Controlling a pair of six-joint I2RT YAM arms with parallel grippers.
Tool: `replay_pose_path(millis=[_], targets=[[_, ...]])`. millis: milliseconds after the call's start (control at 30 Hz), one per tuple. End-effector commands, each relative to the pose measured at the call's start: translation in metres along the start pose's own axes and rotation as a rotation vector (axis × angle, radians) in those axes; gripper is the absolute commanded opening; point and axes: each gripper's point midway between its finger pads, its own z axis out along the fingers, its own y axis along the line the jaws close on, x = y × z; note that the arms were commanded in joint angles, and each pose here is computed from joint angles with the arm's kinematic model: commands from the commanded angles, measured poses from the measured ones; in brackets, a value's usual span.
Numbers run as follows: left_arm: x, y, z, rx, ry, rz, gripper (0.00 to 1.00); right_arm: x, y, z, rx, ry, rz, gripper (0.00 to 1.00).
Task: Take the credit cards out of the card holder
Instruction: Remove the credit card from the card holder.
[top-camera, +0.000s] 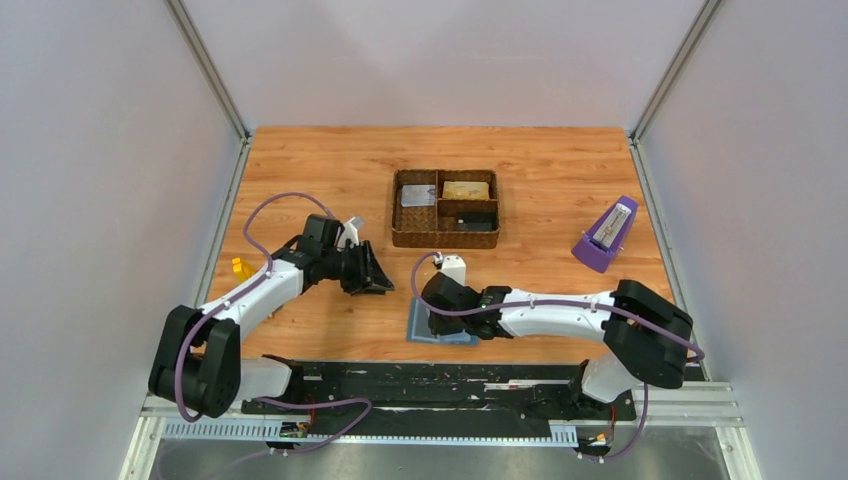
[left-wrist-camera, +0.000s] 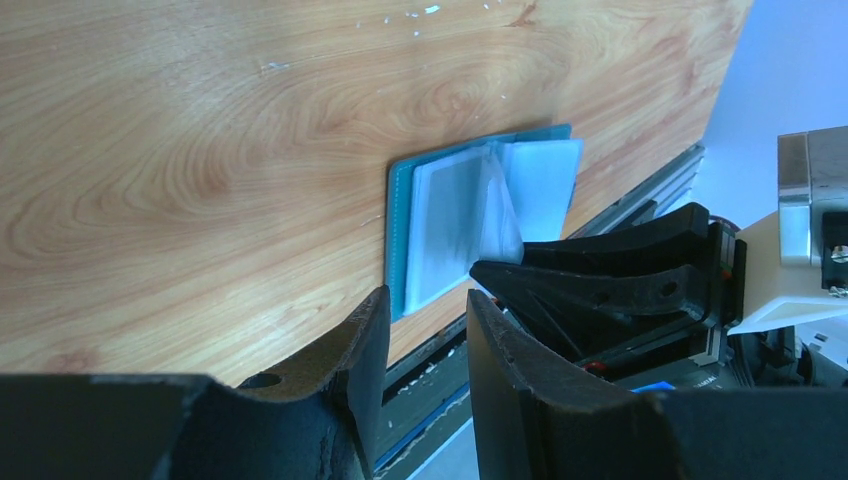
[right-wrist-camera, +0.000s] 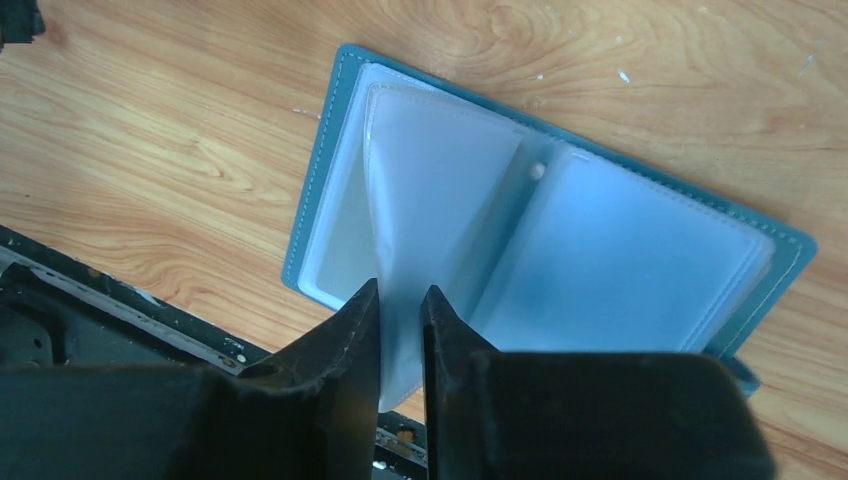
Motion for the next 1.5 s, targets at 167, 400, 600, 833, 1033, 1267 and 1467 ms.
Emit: replay_pose_path(millis=[167,400,600,833,1033,1267,1467], targets=[[0.010,-0.022,0.022,0.098,0.048,0.031,0.41,-0.019,0.020,-0.014,-0.172,-0.094,0.038,0.17],[0.023,-0.025,0.042,0.100,0.104,0.025,0.39,-0.011,0.001,-0.016,-0.148,-0.104,0.085,0.27],[0.021,-0.022,0.047,0.084,0.107,0.019,0.39,-0.006,-0.021,-0.024,-0.103,-0.132,0.154,0.30],[0.024,-0.018,0.052,0.074,0.125,0.007,0.39,-0.004,-0.044,-0.031,-0.036,-0.164,0.210,0.36],[0.025,-0.021,0.051,0.082,0.126,0.011,0.39,0.008,-0.073,-0.035,0.115,-0.128,0.238,0.44],[0.024,-0.023,0.049,0.084,0.121,0.021,0.39,-0.010,-0.065,-0.058,0.139,-0.136,0.238,0.42],[0.027,-0.021,0.049,0.085,0.126,0.023,0.39,-0.036,-0.033,-0.083,0.043,-0.150,0.228,0.36]])
